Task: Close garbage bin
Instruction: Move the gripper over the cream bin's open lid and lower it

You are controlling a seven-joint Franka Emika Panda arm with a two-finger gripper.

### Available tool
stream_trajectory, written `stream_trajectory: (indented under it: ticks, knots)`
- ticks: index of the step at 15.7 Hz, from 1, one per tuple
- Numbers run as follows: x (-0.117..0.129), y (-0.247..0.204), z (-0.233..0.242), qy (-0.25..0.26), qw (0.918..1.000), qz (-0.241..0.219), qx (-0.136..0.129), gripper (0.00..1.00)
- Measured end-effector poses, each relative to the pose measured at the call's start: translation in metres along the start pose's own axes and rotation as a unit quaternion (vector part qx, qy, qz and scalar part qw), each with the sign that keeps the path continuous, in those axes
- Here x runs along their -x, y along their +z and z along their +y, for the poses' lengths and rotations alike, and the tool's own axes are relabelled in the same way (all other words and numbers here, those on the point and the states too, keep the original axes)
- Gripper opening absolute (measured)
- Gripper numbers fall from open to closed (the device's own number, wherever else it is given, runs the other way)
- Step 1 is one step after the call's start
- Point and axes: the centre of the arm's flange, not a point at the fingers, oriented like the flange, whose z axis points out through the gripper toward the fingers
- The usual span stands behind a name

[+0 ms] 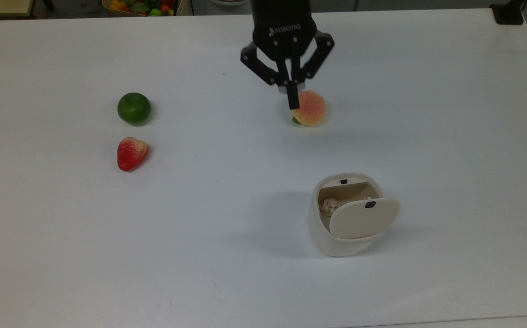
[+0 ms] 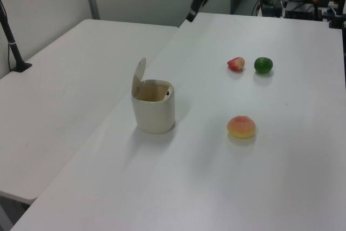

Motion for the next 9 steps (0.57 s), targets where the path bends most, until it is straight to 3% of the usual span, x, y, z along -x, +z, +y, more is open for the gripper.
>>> stream_trajectory:
  ticks: [9]
  knots:
    - [-0.007, 0.078, -0.042, 0.012, 0.9906, 0.135, -0.024, 0.00]
